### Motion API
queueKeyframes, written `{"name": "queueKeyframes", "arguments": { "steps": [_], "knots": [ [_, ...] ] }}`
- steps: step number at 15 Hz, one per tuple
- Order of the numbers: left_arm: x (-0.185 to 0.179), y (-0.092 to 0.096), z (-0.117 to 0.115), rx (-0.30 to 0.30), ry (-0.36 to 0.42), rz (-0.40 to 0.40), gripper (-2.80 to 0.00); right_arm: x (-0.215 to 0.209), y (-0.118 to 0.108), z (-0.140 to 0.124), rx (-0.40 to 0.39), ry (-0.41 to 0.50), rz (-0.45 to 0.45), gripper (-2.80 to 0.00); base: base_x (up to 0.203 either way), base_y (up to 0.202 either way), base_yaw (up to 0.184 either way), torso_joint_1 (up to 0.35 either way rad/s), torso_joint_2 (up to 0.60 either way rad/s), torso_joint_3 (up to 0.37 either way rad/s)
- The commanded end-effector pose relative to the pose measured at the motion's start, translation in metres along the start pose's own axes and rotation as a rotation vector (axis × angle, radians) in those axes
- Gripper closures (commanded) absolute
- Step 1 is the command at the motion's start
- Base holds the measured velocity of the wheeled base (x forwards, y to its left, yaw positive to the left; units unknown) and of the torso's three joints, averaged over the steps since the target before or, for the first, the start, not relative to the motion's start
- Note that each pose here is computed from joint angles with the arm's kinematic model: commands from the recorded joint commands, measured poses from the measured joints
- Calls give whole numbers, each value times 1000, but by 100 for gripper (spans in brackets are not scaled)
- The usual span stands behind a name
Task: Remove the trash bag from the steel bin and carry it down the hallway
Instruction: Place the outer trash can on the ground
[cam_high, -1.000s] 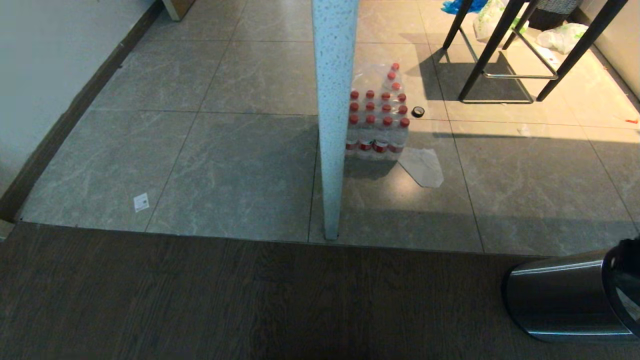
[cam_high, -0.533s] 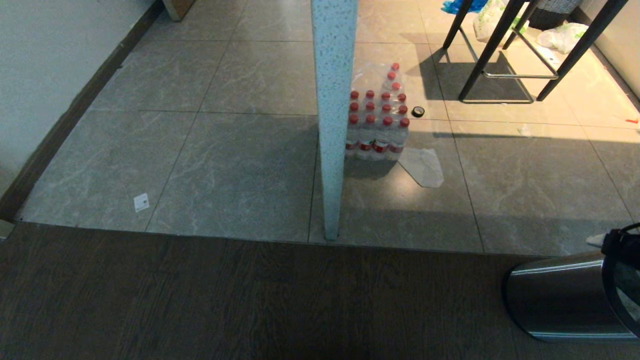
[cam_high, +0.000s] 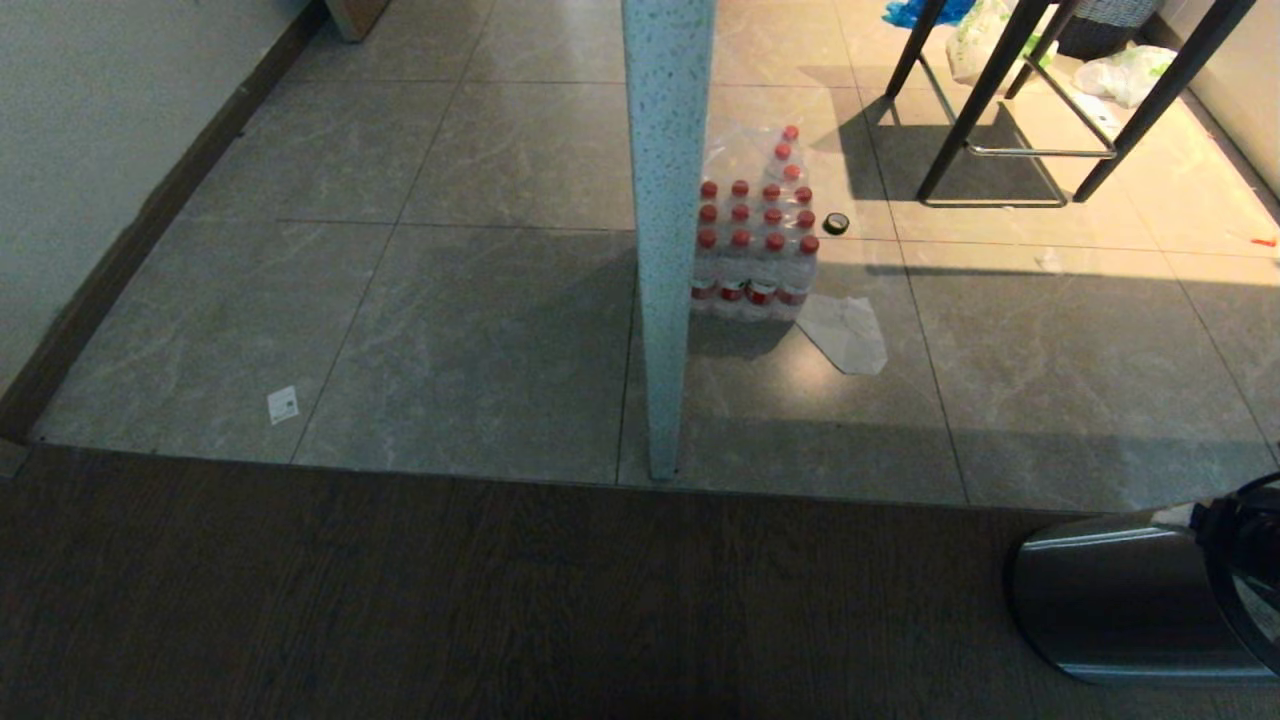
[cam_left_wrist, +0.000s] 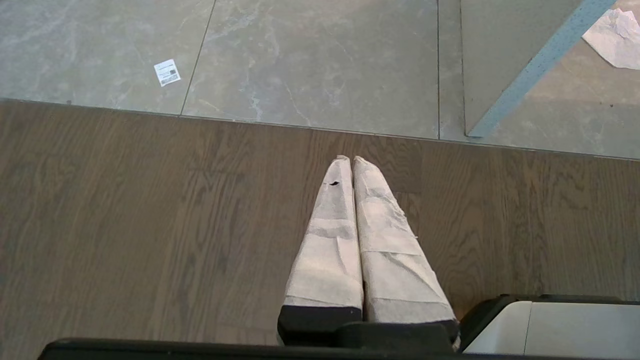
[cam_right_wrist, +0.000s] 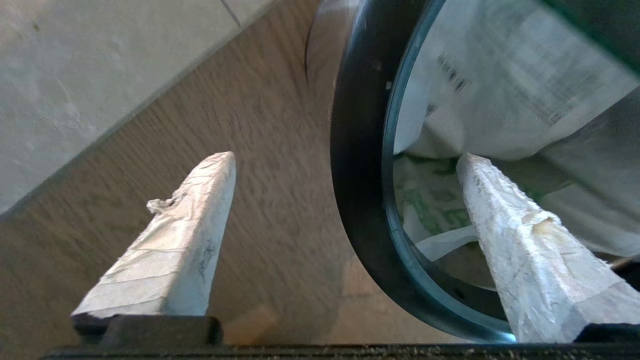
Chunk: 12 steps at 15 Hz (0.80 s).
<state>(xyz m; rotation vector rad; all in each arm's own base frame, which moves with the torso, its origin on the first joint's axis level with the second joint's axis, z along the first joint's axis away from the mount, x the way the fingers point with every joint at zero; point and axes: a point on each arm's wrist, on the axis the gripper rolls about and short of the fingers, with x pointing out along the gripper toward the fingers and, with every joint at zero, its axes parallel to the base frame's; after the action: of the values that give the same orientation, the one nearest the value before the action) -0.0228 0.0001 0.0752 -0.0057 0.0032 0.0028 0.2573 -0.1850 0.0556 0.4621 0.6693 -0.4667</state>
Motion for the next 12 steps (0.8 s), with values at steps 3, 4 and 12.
{"name": "queueKeyframes", "arguments": {
  "steps": [3, 4, 12],
  "knots": [
    [0, 0, 0, 0, 0, 0, 0, 24, -5, -14, 1, 72, 28, -280, 0, 0, 0, 0, 0, 0],
    [0, 0, 0, 0, 0, 0, 0, 30, -6, -15, -1, 80, 42, -280, 0, 0, 0, 0, 0, 0],
    [0, 0, 0, 0, 0, 0, 0, 70, -6, -12, -116, -9, 102, -280, 0, 0, 0, 0, 0, 0]
  ]
}}
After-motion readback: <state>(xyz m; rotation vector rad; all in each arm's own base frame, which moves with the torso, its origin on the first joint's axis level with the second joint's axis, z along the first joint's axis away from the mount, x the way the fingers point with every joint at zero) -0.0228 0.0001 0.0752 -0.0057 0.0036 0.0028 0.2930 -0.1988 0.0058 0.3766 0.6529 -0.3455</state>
